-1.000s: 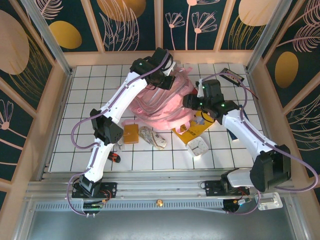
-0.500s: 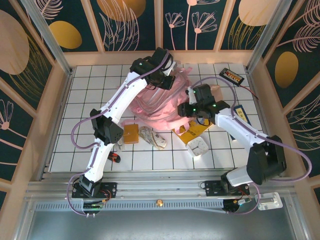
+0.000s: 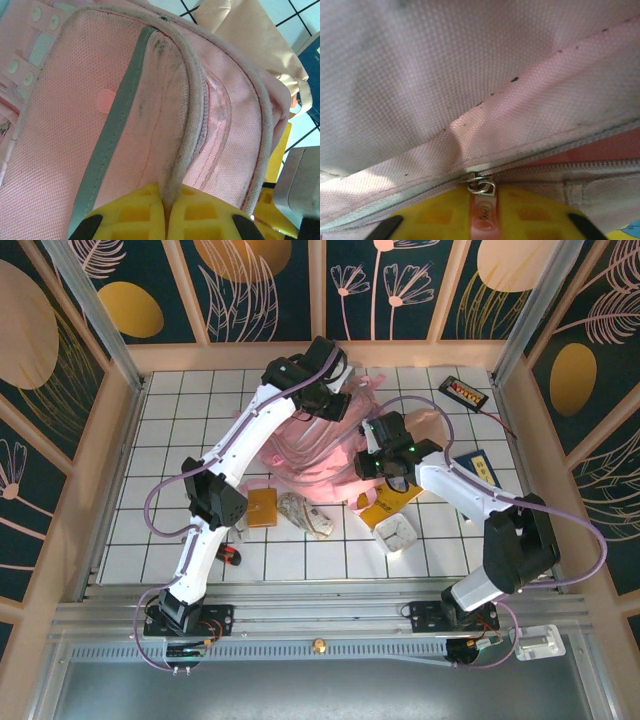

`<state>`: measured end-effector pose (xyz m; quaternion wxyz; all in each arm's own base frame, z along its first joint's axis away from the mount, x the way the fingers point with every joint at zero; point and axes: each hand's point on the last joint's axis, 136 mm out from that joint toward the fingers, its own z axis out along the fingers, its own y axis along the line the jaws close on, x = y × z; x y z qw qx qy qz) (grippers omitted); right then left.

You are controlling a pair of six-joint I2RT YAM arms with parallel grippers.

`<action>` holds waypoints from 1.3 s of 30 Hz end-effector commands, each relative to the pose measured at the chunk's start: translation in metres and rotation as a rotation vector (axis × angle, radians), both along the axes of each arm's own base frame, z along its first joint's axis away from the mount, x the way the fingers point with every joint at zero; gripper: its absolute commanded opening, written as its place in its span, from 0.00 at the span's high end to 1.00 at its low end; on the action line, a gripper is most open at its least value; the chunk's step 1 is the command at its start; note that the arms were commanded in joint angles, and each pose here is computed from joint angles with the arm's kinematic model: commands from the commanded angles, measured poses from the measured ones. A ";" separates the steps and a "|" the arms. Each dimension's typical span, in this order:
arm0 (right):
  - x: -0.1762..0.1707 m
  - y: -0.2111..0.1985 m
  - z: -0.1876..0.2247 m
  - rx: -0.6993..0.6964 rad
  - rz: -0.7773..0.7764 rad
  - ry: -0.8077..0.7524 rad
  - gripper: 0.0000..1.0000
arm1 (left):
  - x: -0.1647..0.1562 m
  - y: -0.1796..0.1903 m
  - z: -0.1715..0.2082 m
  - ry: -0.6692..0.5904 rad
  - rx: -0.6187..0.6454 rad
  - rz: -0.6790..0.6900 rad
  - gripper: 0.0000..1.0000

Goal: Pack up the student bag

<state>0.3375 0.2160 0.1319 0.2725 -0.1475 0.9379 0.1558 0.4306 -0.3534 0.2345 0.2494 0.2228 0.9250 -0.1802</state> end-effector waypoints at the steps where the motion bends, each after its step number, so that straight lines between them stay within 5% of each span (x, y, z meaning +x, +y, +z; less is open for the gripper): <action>1: 0.002 -0.002 -0.005 -0.032 -0.008 -0.011 0.90 | 0.009 -0.015 0.060 -0.119 -0.161 0.009 1.00; 5: 0.001 0.010 0.020 0.063 0.017 -0.046 1.00 | 0.011 -0.014 0.058 -0.118 -0.153 0.024 1.00; 11: -0.011 0.048 0.064 0.308 0.120 -0.025 1.00 | 0.014 -0.026 0.057 -0.130 -0.166 0.031 1.00; 25: -0.032 0.110 0.083 0.644 0.160 0.120 1.00 | 0.021 -0.029 0.064 -0.161 -0.184 0.063 1.00; 39: -0.021 0.183 0.088 0.624 0.173 0.047 1.00 | 0.015 -0.041 0.052 -0.155 -0.159 0.053 1.00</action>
